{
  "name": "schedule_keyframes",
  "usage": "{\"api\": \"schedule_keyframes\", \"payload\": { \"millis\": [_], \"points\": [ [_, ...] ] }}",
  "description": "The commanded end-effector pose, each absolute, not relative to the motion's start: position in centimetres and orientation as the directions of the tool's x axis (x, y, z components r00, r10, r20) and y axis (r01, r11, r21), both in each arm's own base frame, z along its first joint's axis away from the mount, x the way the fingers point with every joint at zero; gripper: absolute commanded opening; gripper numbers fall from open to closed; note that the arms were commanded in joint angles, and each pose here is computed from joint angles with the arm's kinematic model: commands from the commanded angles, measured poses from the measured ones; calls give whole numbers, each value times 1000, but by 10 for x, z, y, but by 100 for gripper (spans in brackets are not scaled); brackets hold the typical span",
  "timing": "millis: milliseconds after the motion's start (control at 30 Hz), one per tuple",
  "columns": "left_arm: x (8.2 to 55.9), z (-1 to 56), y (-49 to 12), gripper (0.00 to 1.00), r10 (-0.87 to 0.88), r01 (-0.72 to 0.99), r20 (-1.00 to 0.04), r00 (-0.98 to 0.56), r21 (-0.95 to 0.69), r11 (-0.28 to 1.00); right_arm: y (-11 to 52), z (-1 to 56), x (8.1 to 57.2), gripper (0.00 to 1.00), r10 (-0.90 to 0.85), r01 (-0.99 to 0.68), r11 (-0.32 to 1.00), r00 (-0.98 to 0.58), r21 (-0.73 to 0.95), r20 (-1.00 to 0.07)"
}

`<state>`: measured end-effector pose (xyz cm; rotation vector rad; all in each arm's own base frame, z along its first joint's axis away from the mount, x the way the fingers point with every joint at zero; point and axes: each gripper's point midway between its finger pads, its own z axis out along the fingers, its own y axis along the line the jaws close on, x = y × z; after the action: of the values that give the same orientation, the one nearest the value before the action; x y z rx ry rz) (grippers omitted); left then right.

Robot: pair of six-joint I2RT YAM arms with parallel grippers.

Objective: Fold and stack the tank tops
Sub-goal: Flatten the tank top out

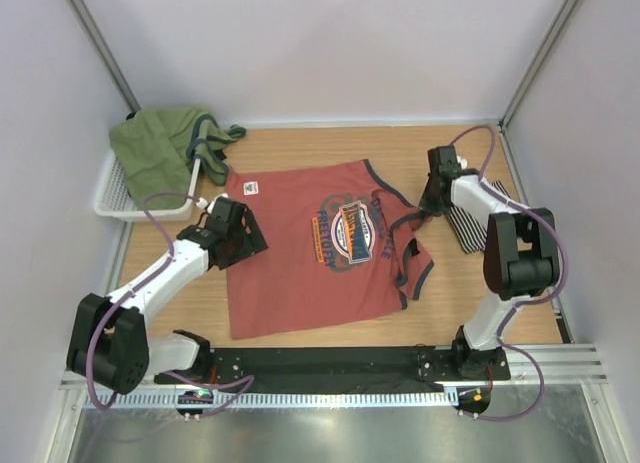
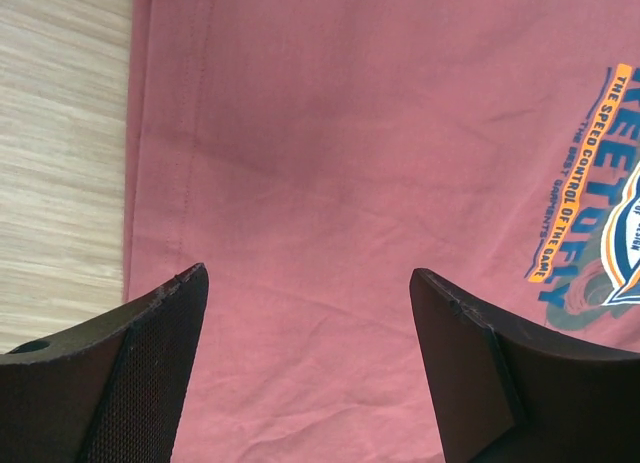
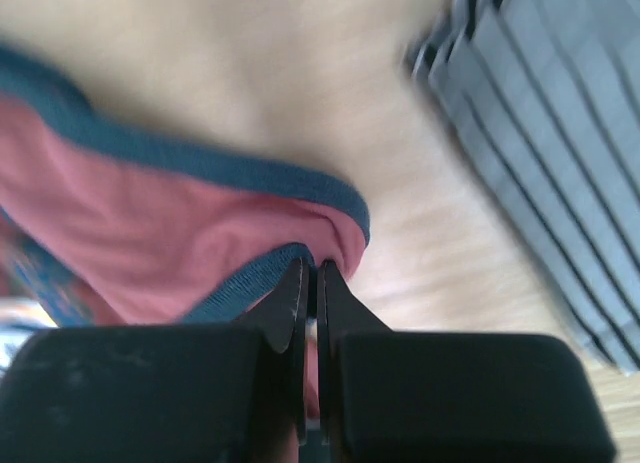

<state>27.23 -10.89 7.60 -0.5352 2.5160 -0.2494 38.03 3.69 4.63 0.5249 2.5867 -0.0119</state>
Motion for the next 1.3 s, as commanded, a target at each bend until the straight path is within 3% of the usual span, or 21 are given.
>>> {"api": "schedule_keyframes", "payload": {
  "millis": [0,133,167,200,233,267,333,433,567,800,900,1000,1133,1267],
  "points": [
    [278,83,-106,83,-447,-337,-506,-737,-298,893,2,102,441,1,406,458,885,-663,88,-629],
    [278,81,-105,82,-438,-335,-503,-745,-285,898,-22,152,484,1,390,523,850,-550,59,-739],
    [276,81,-105,82,-434,-334,-500,-749,-281,900,-23,157,486,43,389,526,848,-543,59,-744],
    [275,82,-104,83,-431,-332,-500,-751,-278,901,-24,161,486,68,389,529,847,-537,60,-749],
    [273,83,-103,85,-429,-331,-502,-751,-275,903,-24,159,480,86,391,531,846,-544,56,-742],
    [271,86,-100,86,-430,-334,-511,-744,-272,902,-20,168,474,96,400,521,849,-530,86,-747],
    [267,89,-97,88,-432,-336,-520,-737,-273,902,-15,153,454,95,414,508,855,-551,102,-725],
    [259,95,-93,87,-446,-347,-526,-724,-280,895,2,144,416,84,452,461,867,-565,190,-690],
    [243,103,-85,86,-479,-396,-506,-717,-269,878,22,136,366,59,460,381,884,-598,272,-656],
    [205,110,-57,78,-590,-531,-510,-627,-274,802,94,110,280,59,287,142,944,-800,299,-527],
    [193,104,-53,78,-636,-595,-475,-609,-257,762,101,97,258,61,262,149,955,-824,254,-501],
    [182,93,-53,78,-637,-617,-427,-641,-207,760,104,86,249,61,261,161,958,-832,236,-491],
    [180,76,-63,78,-640,-615,-368,-674,-201,763,97,74,257,68,267,197,962,-823,189,-502],
    [176,68,-66,77,-644,-615,-345,-682,-206,761,99,56,267,65,233,197,972,-842,125,-486]
  ]
}}
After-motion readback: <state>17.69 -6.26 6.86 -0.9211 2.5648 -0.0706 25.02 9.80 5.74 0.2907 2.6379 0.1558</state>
